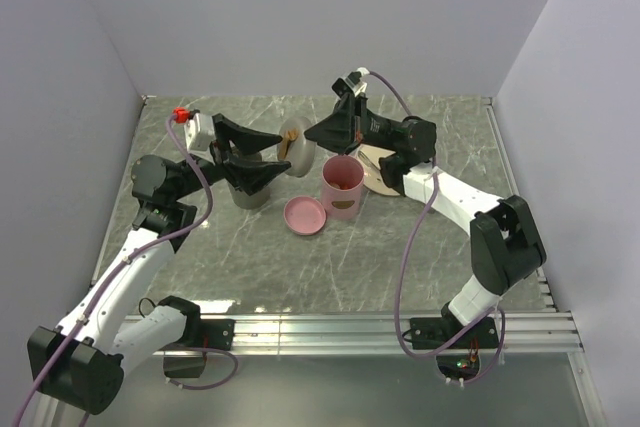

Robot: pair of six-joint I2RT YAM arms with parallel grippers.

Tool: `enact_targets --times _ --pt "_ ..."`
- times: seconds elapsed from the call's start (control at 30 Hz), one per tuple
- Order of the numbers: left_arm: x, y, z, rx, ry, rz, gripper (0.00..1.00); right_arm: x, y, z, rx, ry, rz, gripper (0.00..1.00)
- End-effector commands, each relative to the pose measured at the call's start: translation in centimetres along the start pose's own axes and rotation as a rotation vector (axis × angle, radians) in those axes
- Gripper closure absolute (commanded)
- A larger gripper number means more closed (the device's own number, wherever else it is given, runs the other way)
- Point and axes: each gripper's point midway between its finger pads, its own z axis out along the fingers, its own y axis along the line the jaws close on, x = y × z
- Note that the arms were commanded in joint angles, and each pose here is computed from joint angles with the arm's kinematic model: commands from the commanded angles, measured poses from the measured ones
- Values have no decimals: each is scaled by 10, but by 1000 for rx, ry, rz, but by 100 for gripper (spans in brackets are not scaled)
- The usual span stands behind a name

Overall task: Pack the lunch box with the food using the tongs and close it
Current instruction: Pick up the box lid from the center of the board.

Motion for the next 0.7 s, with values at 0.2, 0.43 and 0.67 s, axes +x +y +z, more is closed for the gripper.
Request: enact_targets --times 0.2,0.43,0.67 --pt "-20 0 5 -13 -63 31 34 38 45 1 -176 122 -150 100" --pt "-6 2 2 -20 -36 5 48 43 53 1 -189 134 -163 100" --pt "-3 3 1 -24 -25 -9 66 46 54 1 -184 142 -170 100"
